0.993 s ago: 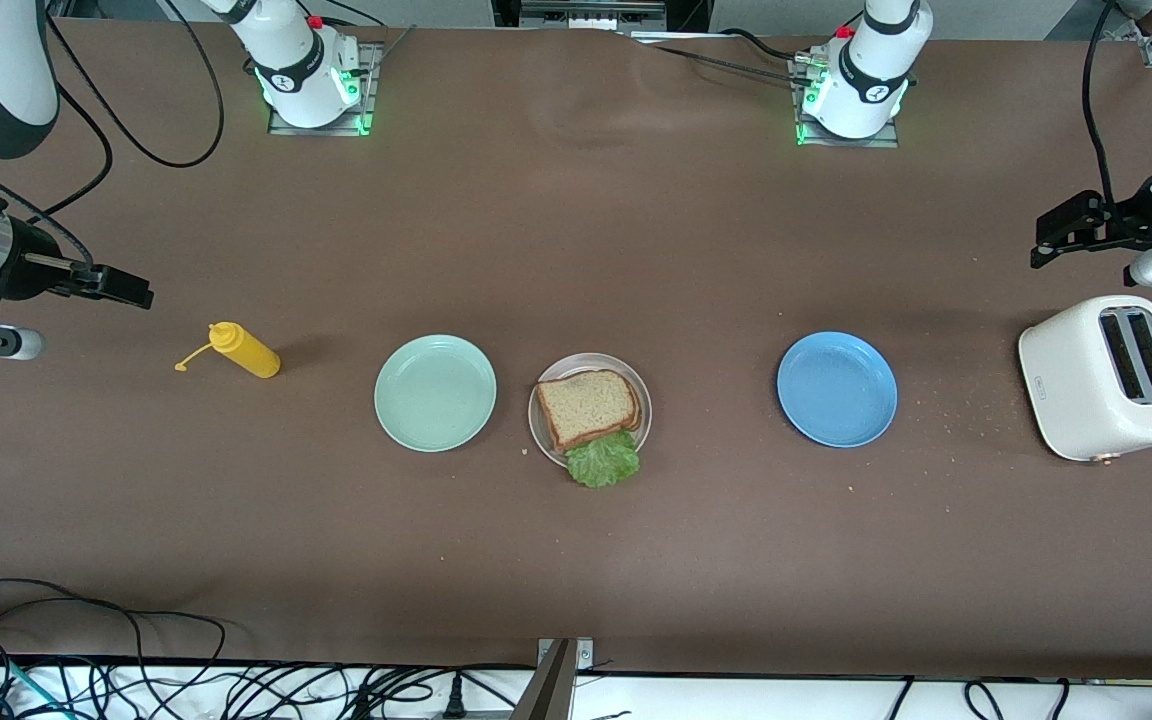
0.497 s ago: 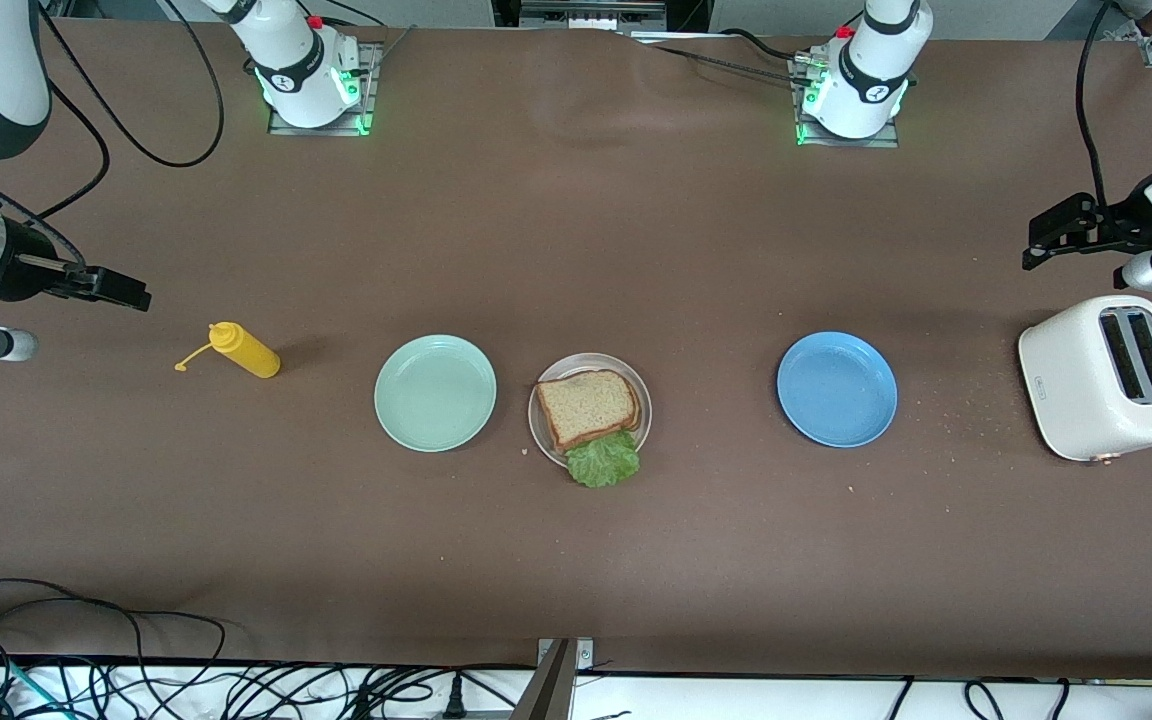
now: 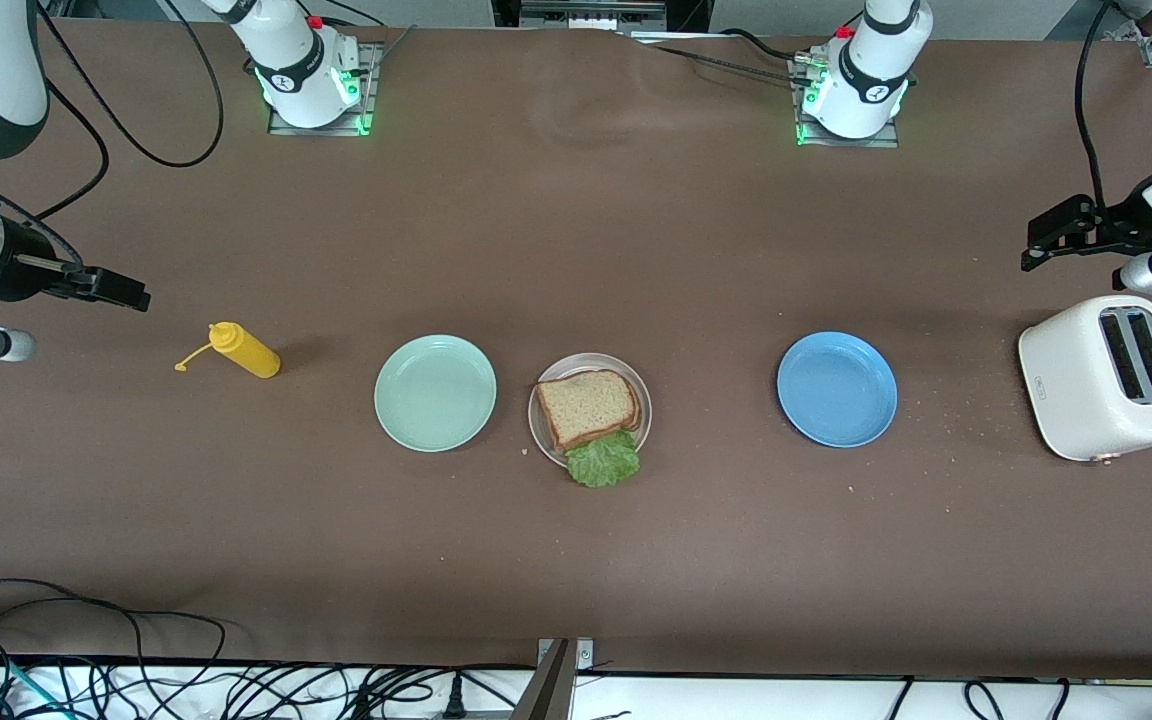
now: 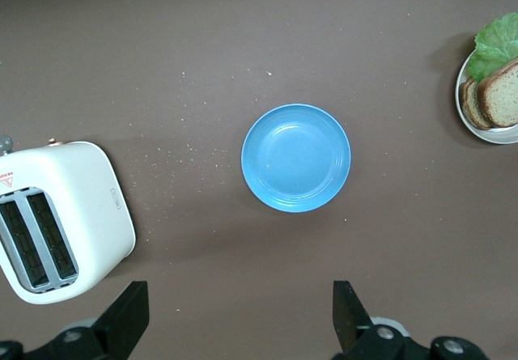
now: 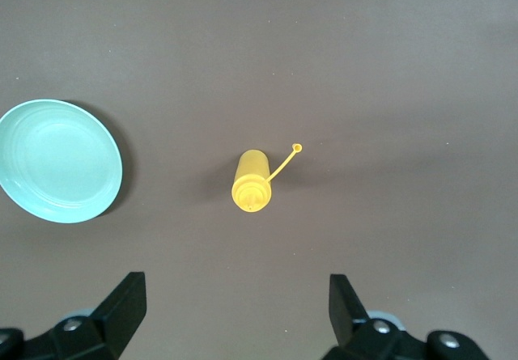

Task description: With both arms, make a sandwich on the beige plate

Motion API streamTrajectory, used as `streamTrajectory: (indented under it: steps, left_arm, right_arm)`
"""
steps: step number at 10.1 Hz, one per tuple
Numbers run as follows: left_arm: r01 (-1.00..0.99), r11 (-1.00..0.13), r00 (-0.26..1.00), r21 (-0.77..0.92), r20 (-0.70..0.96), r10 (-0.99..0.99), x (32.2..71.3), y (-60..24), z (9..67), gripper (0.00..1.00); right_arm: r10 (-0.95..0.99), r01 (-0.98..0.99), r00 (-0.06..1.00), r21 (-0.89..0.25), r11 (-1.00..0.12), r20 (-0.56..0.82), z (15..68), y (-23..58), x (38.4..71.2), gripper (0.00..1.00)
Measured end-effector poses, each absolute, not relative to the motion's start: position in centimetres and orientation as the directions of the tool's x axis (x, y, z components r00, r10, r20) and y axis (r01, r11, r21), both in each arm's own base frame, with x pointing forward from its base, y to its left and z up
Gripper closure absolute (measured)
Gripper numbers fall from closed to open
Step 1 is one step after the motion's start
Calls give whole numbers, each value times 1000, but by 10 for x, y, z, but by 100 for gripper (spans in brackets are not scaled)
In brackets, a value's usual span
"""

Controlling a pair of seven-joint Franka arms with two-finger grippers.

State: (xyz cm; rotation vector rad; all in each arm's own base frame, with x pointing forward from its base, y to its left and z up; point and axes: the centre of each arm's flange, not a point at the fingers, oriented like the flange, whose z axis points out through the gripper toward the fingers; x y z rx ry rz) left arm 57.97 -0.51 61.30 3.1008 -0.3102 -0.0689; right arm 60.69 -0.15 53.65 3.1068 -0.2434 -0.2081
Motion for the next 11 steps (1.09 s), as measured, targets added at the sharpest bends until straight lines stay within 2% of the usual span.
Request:
streamTrajectory:
  steps: [11]
  left_arm:
    - [-205,-978,978,29,-43,-206,580,-9,612,0]
  right_arm:
    - [-159,-157,979,28,-987,-125,537,-2,608,0]
